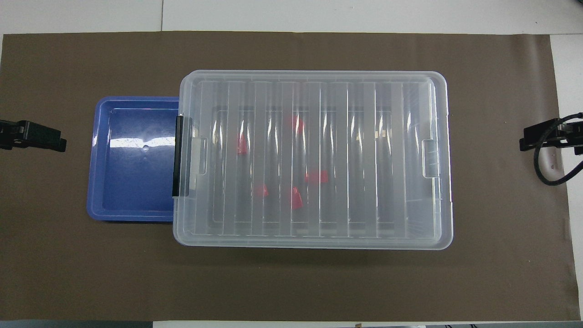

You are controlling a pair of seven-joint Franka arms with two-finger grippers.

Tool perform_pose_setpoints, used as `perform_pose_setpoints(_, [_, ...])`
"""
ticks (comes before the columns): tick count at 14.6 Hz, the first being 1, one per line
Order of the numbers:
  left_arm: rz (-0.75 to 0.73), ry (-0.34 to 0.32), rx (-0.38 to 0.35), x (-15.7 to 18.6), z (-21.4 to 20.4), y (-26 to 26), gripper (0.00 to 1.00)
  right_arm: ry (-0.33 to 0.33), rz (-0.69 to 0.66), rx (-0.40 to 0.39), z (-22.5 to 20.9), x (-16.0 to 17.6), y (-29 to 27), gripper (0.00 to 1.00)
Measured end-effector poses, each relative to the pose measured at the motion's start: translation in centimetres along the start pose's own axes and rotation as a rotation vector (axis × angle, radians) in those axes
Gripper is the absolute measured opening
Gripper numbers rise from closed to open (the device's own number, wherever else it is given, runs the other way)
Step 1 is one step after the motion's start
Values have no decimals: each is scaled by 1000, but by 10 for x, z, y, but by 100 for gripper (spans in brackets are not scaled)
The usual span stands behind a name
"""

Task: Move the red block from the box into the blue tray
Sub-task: 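Move the right gripper toward the clear lid's edge farthest from the tray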

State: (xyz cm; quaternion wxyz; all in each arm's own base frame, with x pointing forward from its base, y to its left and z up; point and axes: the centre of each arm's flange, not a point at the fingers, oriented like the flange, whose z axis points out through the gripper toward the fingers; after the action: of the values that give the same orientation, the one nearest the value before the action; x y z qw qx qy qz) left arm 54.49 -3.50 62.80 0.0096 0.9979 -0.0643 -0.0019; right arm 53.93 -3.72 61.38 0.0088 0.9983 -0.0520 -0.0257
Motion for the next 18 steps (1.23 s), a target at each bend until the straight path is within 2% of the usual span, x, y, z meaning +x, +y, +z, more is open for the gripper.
perform_pose_setpoints(7, [0, 3, 17, 8, 13, -3, 100, 1, -2, 0, 0, 0, -1, 100])
perform_pose_setpoints(10, [0, 5, 21, 12, 18, -4, 100, 39, -9, 14, 6, 6, -9, 100])
perform_pose_setpoints(13, [0, 6, 21, 12, 17, -4, 100, 75, 2, 50, 35, 10, -25, 100])
perform_pose_setpoints(18, [-4, 3, 22, 4, 9, -5, 100, 94, -18, 57, 78, 9, -92, 100])
